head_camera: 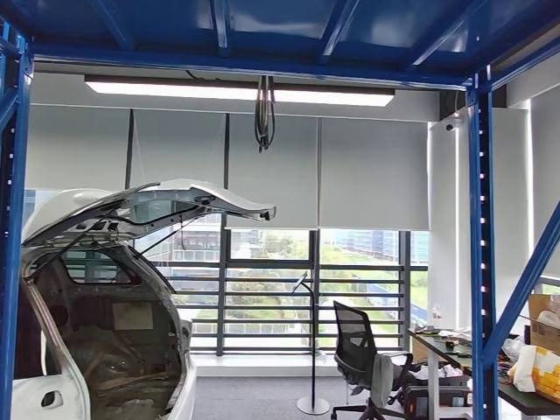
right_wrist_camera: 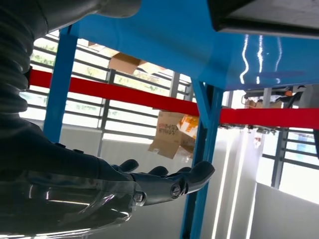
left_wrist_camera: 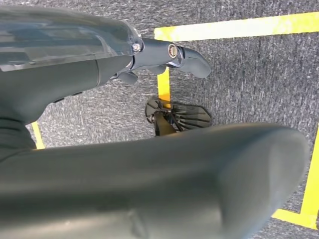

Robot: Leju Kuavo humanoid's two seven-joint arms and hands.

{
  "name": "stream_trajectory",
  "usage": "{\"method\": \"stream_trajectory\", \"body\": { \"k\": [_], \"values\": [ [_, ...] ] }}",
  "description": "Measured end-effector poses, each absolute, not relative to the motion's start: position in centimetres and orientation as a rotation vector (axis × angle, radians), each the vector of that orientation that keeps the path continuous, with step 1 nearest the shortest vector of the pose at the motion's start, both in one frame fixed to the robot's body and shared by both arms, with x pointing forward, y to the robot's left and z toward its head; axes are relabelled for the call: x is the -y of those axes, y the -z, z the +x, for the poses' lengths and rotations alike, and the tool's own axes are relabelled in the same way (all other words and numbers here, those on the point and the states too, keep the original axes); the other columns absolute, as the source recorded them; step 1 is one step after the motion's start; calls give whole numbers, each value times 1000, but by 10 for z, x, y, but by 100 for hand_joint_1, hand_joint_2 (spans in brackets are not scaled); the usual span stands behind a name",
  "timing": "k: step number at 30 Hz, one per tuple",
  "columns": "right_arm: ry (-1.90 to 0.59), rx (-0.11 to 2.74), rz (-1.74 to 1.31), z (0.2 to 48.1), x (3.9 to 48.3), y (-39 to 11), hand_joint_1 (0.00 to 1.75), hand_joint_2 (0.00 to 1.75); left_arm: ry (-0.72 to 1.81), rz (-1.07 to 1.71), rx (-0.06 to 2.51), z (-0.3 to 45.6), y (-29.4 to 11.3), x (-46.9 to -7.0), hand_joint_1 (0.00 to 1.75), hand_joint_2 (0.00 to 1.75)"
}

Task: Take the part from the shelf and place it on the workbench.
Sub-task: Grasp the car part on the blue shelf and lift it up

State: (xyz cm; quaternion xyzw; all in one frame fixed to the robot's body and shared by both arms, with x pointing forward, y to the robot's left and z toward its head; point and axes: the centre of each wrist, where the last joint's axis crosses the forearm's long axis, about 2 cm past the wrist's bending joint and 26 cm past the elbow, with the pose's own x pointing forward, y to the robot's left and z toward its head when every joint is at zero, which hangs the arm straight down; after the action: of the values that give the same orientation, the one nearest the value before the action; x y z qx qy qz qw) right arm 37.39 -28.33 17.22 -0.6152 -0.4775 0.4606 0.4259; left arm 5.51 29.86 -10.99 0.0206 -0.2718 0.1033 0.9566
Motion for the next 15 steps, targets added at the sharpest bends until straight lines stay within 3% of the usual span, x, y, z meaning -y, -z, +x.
{"method": "stream_trajectory", "body": {
  "k": [15],
  "values": [
    [-1161,1197,-1429,386,269,-171,0,175,-209,41,548,55,110,-299,0,0]
  ]
}}
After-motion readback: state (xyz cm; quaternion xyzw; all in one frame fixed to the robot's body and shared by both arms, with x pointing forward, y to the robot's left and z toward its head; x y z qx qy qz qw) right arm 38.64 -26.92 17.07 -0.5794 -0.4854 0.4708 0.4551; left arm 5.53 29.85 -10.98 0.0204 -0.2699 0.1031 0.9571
